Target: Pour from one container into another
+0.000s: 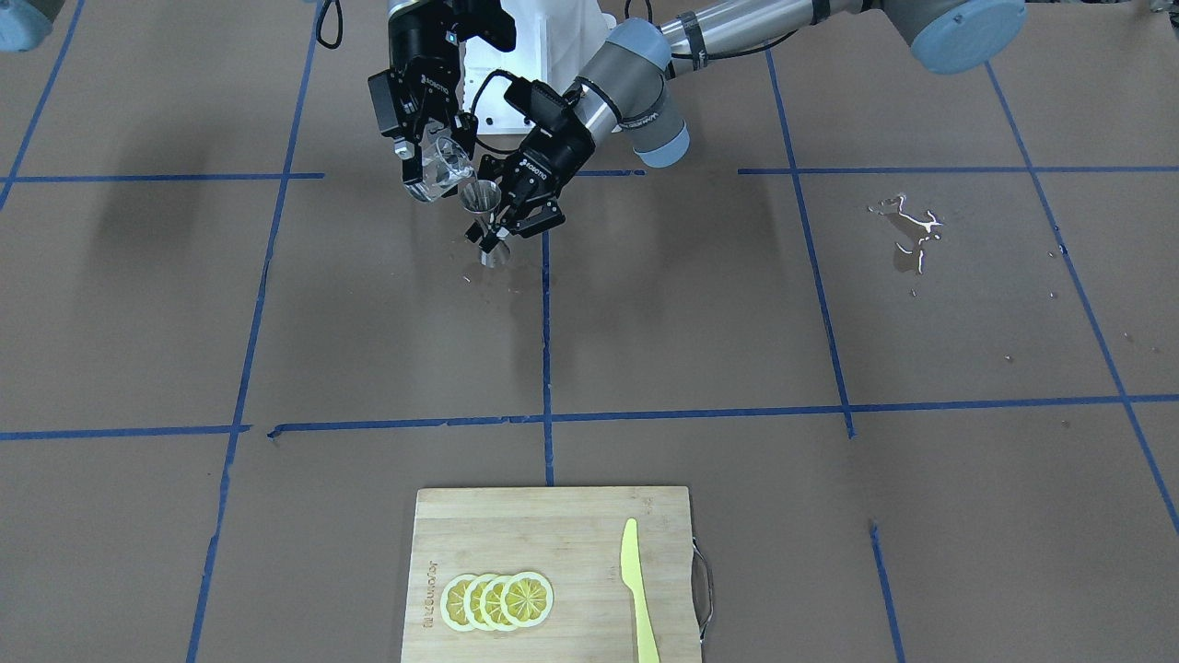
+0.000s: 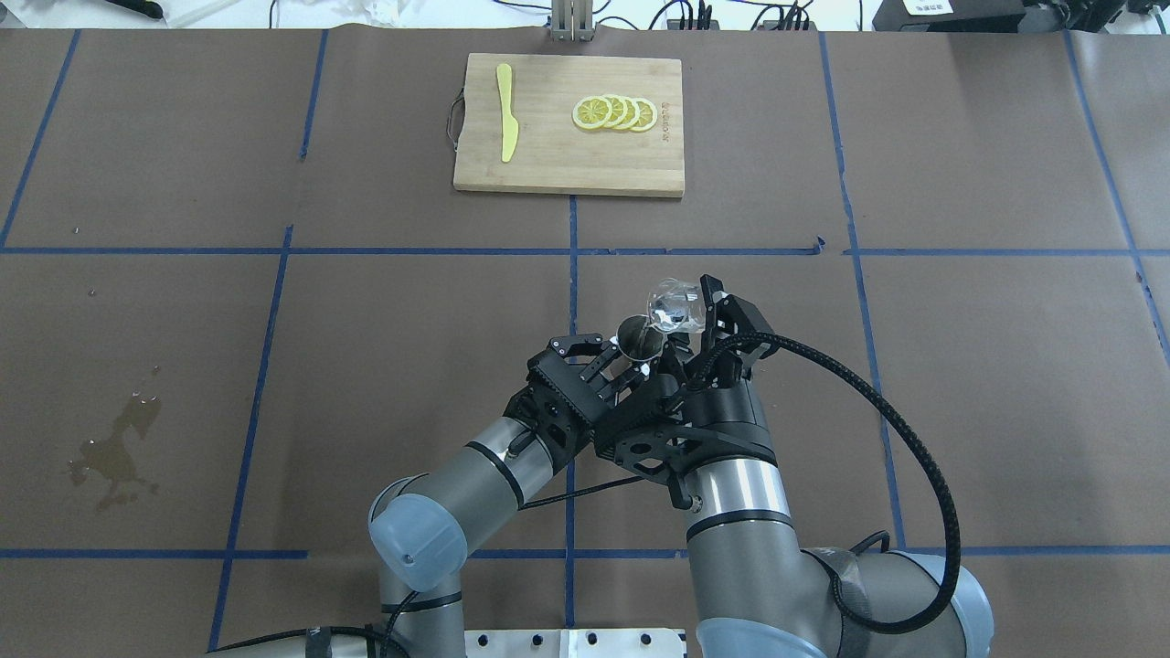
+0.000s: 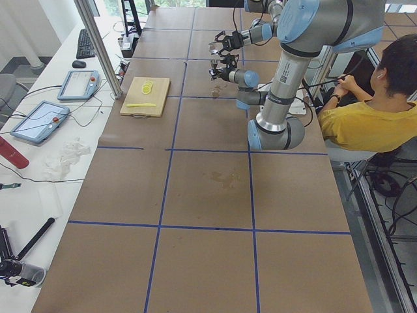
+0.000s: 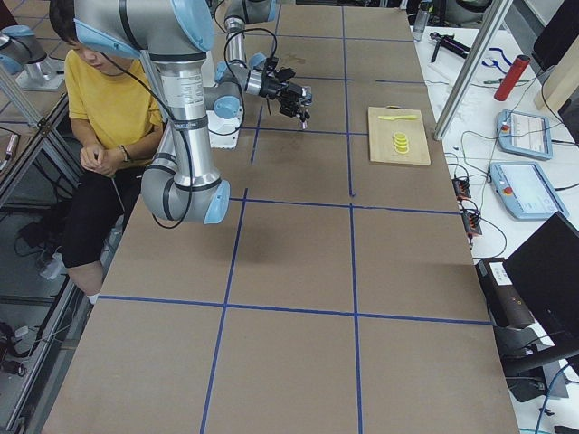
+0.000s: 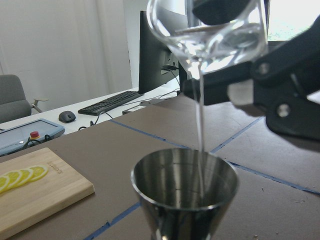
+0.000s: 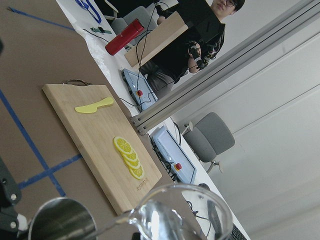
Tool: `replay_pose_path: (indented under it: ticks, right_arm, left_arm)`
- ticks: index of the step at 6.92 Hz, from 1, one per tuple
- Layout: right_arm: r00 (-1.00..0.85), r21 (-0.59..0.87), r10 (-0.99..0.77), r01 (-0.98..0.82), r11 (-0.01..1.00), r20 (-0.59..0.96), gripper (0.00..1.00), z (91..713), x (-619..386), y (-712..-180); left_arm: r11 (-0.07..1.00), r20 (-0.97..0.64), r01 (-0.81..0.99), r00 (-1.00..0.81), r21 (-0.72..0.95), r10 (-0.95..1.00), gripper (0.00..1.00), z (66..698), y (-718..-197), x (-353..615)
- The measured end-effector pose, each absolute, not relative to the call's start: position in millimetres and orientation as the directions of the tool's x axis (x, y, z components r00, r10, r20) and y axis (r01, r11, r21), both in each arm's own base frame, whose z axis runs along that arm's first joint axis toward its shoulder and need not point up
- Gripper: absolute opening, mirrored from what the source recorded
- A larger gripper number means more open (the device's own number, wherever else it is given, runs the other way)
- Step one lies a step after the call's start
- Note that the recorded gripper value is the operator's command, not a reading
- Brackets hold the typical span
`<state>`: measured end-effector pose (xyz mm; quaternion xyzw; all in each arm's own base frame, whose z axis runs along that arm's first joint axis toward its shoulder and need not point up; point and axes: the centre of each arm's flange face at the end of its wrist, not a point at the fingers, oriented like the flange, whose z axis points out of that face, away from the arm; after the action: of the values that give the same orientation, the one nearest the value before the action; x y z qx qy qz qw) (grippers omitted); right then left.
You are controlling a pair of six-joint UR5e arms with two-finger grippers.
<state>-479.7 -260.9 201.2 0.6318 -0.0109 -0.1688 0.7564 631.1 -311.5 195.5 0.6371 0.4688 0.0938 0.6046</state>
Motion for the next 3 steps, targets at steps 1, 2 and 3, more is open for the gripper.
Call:
replay_pose_path:
  ticks: [1, 2, 3]
  right_arm:
    - [0.941, 0.958, -0.27, 0.25, 0.142, -0.205, 0.0, 200.5, -479.8, -260.7]
    - [0.938, 0.955, -0.271, 0.261, 0.138, -0.217, 0.0, 200.2, -479.7, -260.7]
    - [0.933, 0.951, -0.27, 0.281, 0.131, -0.238, 0.0, 200.1, -479.2, -261.3]
  left_arm:
    - [0.171, -0.449, 0.486, 0.541, 0.857, 0.711, 0.0, 192.9, -311.1, 631.9]
    - [0.171, -0.45, 0.489, 0.539, 0.856, 0.712, 0.0, 190.8, -310.9, 632.3]
    - [0.17, -0.451, 0.491, 0.538, 0.855, 0.712, 0.0, 188.9, -310.9, 632.5]
